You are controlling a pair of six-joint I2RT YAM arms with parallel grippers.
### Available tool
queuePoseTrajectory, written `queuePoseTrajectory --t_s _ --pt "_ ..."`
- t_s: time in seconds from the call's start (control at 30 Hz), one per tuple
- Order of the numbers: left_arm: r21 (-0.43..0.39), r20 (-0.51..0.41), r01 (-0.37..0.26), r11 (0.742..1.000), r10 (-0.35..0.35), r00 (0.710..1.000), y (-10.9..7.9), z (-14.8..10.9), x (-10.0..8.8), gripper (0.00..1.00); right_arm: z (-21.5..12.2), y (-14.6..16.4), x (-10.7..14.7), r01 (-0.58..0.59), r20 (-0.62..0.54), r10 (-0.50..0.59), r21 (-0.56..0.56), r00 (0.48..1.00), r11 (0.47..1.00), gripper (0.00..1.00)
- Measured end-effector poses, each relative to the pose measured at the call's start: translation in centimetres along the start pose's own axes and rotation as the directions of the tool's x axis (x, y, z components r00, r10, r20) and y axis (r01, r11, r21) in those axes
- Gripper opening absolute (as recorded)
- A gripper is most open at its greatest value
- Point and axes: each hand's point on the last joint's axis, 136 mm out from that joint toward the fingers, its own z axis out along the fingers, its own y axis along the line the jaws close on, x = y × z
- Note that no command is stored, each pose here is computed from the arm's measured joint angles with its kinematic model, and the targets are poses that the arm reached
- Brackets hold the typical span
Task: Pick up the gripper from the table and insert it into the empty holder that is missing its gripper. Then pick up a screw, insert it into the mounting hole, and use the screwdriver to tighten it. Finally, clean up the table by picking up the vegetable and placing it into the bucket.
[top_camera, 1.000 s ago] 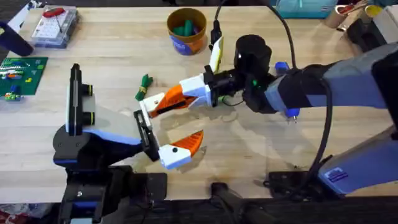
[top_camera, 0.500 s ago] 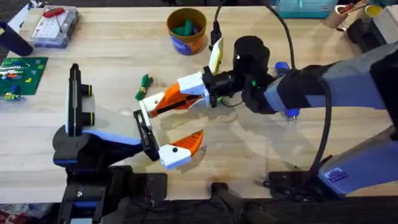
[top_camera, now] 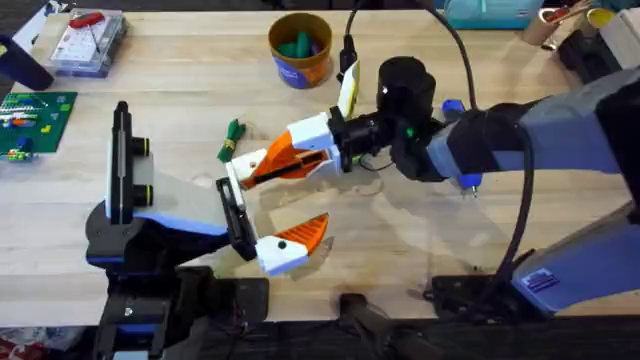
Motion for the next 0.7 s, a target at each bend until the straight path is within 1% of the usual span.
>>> queuePoseTrajectory --t_s 0.1,0.17,0.23,0.33,0.43,0.5,0.57,0.7 --pt "0.014 -0.003 -0.004 1.000 0.004 1.000 -0.2 0.0 0.1 0.987 -0.4 0.0 -0.1 0.001 0.000 -0.001 -0.003 1.000 1.000 0.513" --pt "0.060 -0.011 0.000 0.998 0.001 1.000 -1.1 0.0 0.2 0.987 -0.9 0.0 -0.8 0.004 0.026 -0.004 -0.003 1.000 1.000 0.549" --pt "0.096 -0.017 0.001 0.995 0.001 1.000 -1.7 0.1 0.3 0.987 -1.5 0.0 -1.4 0.003 0.051 -0.003 -0.003 0.999 1.000 0.607" --pt "0.119 -0.020 0.001 0.993 0.001 1.000 -2.1 0.0 0.4 0.987 -2.3 0.0 -2.1 0.002 0.081 -0.001 -0.004 0.997 1.000 0.700" --pt "0.131 -0.021 0.002 0.991 0.001 1.000 -2.3 0.0 0.4 0.987 -3.0 -0.1 -2.7 0.001 0.102 0.000 -0.004 0.995 1.000 0.886" --pt "0.133 -0.022 0.002 0.991 0.001 1.000 -2.4 0.0 0.4 0.987 -3.4 -0.1 -3.0 -0.001 0.115 0.002 -0.005 0.993 1.000 0.978" --pt "0.134 -0.022 0.002 0.991 0.001 1.000 -2.4 0.0 0.4 0.987 -3.8 -0.1 -3.3 -0.002 0.126 0.002 -0.006 0.992 1.000 0.995" --pt "0.134 -0.022 0.002 0.991 0.001 1.000 -2.4 0.0 0.4 0.987 -4.3 -0.1 -3.7 -0.003 0.142 0.003 -0.006 0.990 1.000 0.995"
